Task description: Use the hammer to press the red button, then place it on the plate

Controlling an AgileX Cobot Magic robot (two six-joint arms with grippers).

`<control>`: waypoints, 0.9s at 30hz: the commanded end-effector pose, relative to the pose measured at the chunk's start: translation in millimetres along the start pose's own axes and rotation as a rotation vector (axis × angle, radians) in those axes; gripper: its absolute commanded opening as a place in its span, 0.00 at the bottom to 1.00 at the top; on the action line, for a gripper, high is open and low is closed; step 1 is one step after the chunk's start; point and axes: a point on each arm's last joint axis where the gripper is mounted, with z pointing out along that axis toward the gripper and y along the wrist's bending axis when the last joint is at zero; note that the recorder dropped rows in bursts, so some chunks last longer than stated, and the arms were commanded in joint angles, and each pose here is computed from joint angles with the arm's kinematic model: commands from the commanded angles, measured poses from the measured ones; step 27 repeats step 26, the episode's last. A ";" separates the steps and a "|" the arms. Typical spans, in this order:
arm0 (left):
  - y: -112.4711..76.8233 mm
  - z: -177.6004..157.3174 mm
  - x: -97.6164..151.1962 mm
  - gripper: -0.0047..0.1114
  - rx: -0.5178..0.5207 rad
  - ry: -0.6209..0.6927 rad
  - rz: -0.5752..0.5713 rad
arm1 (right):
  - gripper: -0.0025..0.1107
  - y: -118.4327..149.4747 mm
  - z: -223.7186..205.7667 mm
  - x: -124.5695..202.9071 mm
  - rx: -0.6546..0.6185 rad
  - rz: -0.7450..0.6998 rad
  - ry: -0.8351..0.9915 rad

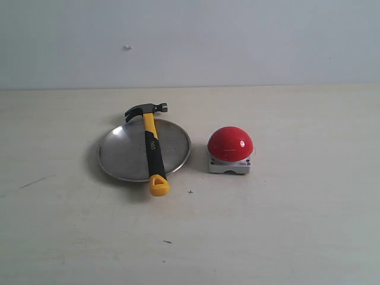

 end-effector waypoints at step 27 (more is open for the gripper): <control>-0.1 -0.2 0.2 0.04 -0.001 -0.009 -0.002 | 0.02 -0.3 -0.4 1.2 0.004 0.002 -0.002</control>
